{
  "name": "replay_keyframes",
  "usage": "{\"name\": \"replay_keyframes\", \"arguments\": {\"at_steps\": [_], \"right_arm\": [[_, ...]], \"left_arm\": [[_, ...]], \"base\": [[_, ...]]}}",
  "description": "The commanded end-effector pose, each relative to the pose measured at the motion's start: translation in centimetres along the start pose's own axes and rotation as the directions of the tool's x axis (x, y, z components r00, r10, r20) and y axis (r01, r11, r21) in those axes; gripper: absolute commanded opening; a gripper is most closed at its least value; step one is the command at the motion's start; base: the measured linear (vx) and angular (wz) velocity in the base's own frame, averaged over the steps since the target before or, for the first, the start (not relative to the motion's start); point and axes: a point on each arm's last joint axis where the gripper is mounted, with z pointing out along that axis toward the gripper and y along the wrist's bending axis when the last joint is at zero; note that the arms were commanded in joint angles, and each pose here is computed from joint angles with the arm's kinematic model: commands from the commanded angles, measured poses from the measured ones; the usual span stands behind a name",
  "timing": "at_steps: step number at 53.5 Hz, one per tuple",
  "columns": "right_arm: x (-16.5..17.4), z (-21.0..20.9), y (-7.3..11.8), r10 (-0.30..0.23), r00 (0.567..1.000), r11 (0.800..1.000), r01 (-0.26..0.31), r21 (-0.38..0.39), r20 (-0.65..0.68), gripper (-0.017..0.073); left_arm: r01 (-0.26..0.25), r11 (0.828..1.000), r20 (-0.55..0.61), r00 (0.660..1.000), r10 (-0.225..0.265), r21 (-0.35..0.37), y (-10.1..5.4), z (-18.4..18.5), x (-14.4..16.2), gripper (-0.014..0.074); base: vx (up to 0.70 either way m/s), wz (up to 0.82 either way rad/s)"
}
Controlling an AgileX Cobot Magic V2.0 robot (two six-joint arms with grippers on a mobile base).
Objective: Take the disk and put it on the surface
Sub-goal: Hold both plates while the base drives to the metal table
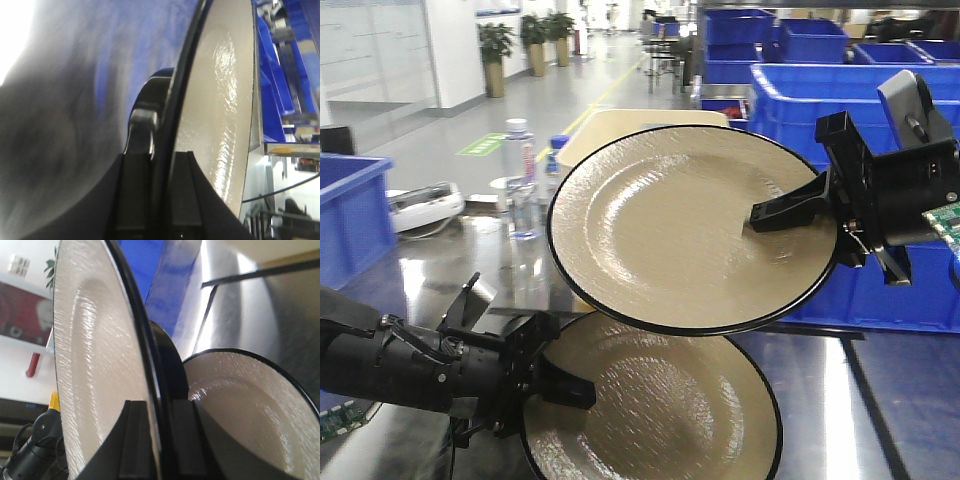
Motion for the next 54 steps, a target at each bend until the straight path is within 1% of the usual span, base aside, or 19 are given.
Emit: {"name": "replay_keyframes", "arguments": {"at_steps": [1,24,54], "right_arm": [[-0.34,-2.05,3.40,-0.014,0.993,0.991,0.028,-0.129,0.114,-0.0008],[-0.34,-2.05,3.40,-0.014,0.993,0.991,0.028,-0.129,0.114,-0.0008],[-0.34,-2.05,3.40,-0.014,0.993,0.991,0.028,-0.129,0.114,-0.0008]], "left_arm": [[0.001,0.991,0.065,0.998,-0.009,0.135,-3.46,-1.83,-0.24,0.0001],[0.001,0.991,0.066,0.998,-0.010,0.135,-3.46,-1.83,-0.24,0.0001],[0.001,0.991,0.066,0.998,-0.010,0.135,-3.46,-1.83,-0.24,0.0001]], "base": [[0.25,-0.39],[0.20,-0.28],[0.04,-0.04]]}}
